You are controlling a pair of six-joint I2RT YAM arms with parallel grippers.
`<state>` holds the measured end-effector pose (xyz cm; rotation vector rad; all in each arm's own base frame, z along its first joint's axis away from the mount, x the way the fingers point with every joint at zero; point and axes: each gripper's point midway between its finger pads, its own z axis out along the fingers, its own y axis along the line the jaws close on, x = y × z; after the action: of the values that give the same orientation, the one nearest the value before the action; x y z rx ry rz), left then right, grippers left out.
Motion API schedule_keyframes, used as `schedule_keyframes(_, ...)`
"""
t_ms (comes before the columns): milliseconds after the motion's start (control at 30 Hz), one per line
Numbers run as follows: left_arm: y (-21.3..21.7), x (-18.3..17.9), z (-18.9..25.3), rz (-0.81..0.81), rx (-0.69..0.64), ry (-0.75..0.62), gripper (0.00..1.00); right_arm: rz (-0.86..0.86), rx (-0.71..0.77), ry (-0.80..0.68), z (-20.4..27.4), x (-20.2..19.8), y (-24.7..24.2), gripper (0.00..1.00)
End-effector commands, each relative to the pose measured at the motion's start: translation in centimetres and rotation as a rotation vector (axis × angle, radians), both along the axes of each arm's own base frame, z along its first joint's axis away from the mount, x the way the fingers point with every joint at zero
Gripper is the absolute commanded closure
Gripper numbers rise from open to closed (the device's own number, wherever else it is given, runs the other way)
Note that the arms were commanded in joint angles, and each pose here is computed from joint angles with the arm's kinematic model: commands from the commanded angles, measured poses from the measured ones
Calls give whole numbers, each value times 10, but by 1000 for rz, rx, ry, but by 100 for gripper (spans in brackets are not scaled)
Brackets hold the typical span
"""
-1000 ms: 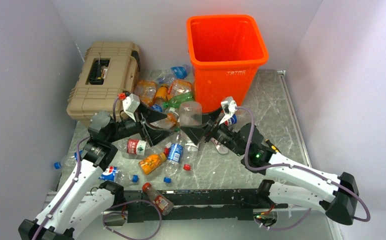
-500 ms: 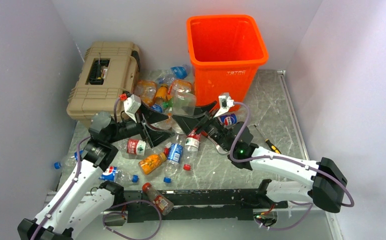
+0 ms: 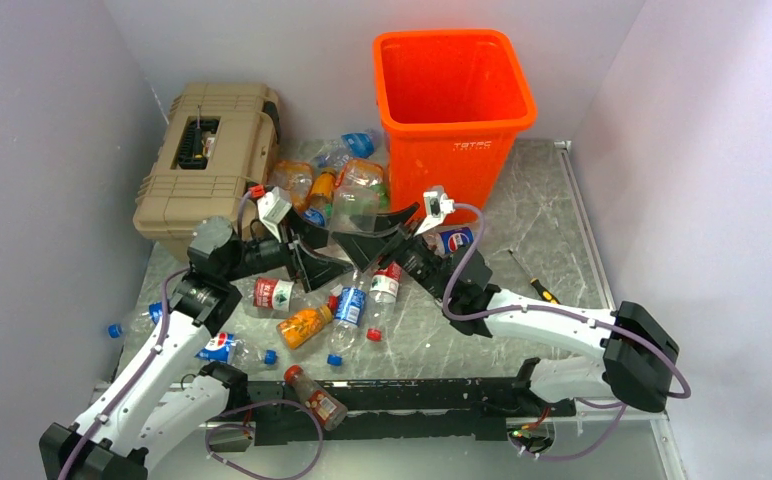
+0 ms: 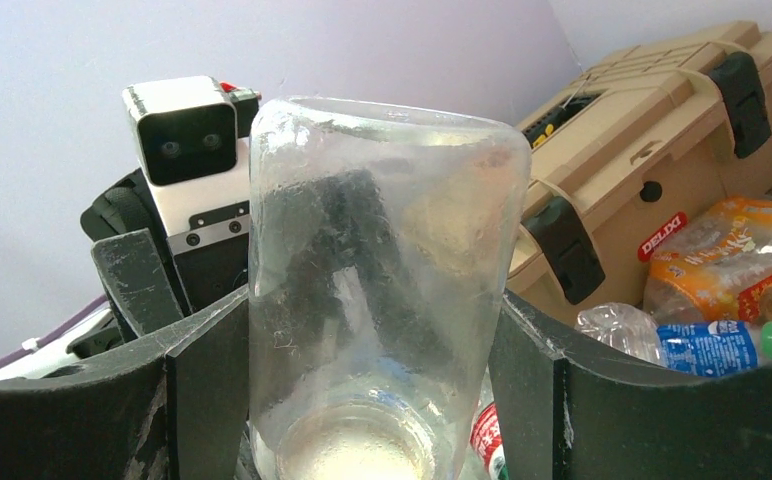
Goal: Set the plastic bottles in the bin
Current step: Place the plastic bottle in the trash bin.
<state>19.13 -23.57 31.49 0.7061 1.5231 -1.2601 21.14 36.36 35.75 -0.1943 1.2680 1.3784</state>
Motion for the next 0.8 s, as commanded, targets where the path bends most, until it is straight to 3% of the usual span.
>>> schedule_keyframes(0,-2,-4,14,-25,-15,-39,12,23,133,-81,49,-11,-2,54)
schedule_keyframes(167,-3,-7,14,-50,-14,-39,18,23,136,-81,48,-10,0,53)
schedule_keyframes(467,-5,-12,17,-83,-26,-63,64,46,108,-87,46,-13,5,50)
schedule_keyframes(567,-5,-13,18,-86,-23,-76,83,57,58,-79,41,-15,7,36)
schedule_keyframes(600,-5,-13,18,-85,-21,-76,96,56,30,-71,38,-14,8,27)
schedule_keyframes(700,-4,-12,19,-74,-21,-83,100,40,-30,-43,32,-13,5,6)
schedule_keyframes(767,-4,-13,19,-75,-28,-87,100,38,-67,-25,27,-14,2,0)
